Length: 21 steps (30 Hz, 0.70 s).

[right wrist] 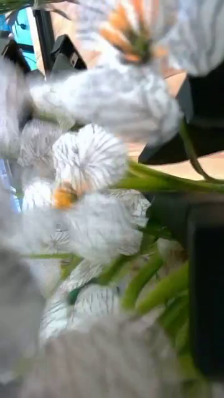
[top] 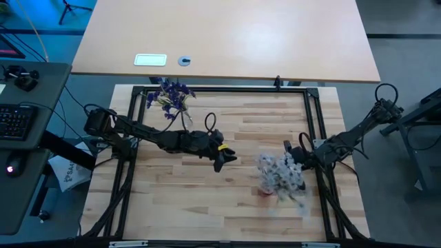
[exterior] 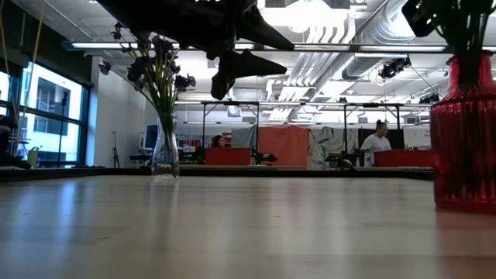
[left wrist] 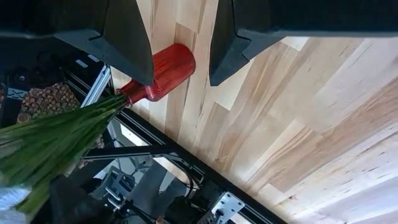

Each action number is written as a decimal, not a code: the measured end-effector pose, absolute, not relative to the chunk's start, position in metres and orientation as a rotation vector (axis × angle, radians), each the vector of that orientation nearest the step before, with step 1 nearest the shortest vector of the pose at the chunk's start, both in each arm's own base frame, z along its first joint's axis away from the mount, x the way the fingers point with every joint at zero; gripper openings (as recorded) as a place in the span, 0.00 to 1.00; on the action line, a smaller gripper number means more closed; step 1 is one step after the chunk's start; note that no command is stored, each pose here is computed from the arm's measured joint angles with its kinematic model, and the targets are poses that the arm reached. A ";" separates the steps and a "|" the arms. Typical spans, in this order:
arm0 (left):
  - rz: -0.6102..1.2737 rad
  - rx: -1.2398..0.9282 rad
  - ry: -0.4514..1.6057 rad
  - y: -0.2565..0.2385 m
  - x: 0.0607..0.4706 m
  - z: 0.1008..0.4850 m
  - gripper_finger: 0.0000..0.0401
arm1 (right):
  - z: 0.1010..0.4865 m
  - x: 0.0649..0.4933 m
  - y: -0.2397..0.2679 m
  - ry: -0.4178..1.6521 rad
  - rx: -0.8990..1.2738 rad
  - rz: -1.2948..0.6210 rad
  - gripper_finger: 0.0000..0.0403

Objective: Sort flowers into vase by color
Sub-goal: Put the white flowers into the red vase

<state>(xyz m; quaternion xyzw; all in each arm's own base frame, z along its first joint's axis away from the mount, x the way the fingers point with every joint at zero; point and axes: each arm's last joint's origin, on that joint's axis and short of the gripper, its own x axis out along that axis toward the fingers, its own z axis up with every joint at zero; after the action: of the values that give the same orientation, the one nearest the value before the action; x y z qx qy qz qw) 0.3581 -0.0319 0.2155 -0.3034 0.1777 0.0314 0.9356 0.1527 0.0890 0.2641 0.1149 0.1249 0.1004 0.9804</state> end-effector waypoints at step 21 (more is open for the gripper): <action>0.087 -0.608 0.316 -0.008 0.343 0.246 0.36 | 0.332 0.139 0.081 0.315 0.120 0.215 0.63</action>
<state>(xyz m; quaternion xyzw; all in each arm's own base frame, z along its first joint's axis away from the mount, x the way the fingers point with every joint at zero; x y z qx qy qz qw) 0.3429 -0.0080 0.2456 -0.2979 0.1548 0.0427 0.9410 0.1395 0.0807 0.3324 0.0598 0.1566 0.1069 0.9800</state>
